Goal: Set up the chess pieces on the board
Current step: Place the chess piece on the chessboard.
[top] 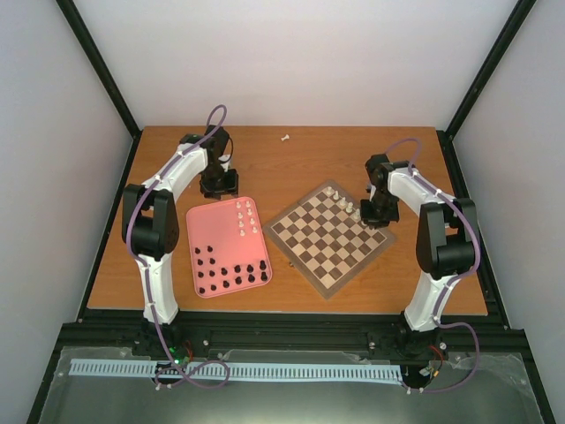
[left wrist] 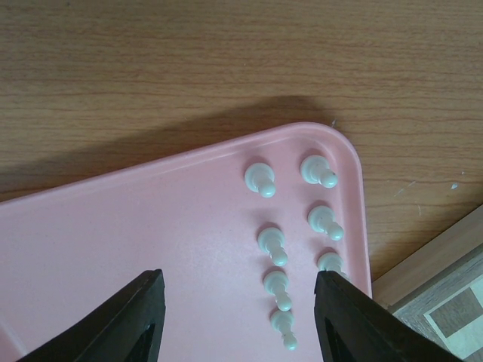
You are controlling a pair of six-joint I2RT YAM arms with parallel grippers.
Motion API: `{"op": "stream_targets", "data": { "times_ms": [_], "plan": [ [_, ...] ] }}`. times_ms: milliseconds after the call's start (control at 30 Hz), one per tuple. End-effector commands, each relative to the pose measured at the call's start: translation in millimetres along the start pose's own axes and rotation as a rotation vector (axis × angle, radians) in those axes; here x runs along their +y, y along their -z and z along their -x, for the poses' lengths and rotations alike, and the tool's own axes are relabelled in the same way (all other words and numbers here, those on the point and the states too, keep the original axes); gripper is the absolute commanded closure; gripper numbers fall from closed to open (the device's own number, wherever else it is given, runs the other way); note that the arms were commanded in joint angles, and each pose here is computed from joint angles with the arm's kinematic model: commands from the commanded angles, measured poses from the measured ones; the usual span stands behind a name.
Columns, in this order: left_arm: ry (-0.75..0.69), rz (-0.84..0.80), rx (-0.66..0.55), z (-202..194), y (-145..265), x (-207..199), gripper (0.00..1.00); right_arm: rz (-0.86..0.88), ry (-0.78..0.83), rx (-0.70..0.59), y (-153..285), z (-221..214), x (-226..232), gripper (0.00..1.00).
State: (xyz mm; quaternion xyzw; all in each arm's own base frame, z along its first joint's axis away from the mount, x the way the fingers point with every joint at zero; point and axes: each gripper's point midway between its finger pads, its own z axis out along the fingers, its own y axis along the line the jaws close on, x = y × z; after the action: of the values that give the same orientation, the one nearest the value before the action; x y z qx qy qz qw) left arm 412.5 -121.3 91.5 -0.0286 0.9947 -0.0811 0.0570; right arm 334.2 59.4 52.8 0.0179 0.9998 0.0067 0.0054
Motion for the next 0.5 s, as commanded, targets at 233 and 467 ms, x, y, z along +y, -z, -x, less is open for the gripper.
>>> {"op": "stream_targets", "data": {
  "times_ms": [233,467],
  "plan": [
    [-0.009,-0.011,-0.022,8.2,5.2,-3.6,0.43,-0.026,-0.002,0.029,-14.8,-4.3,-7.1,0.87],
    [-0.01,-0.011,-0.022,7.4,5.2,-3.4,0.43,-0.034,-0.001,0.037,-17.0,-7.0,-8.8,0.84]
  ]
}}
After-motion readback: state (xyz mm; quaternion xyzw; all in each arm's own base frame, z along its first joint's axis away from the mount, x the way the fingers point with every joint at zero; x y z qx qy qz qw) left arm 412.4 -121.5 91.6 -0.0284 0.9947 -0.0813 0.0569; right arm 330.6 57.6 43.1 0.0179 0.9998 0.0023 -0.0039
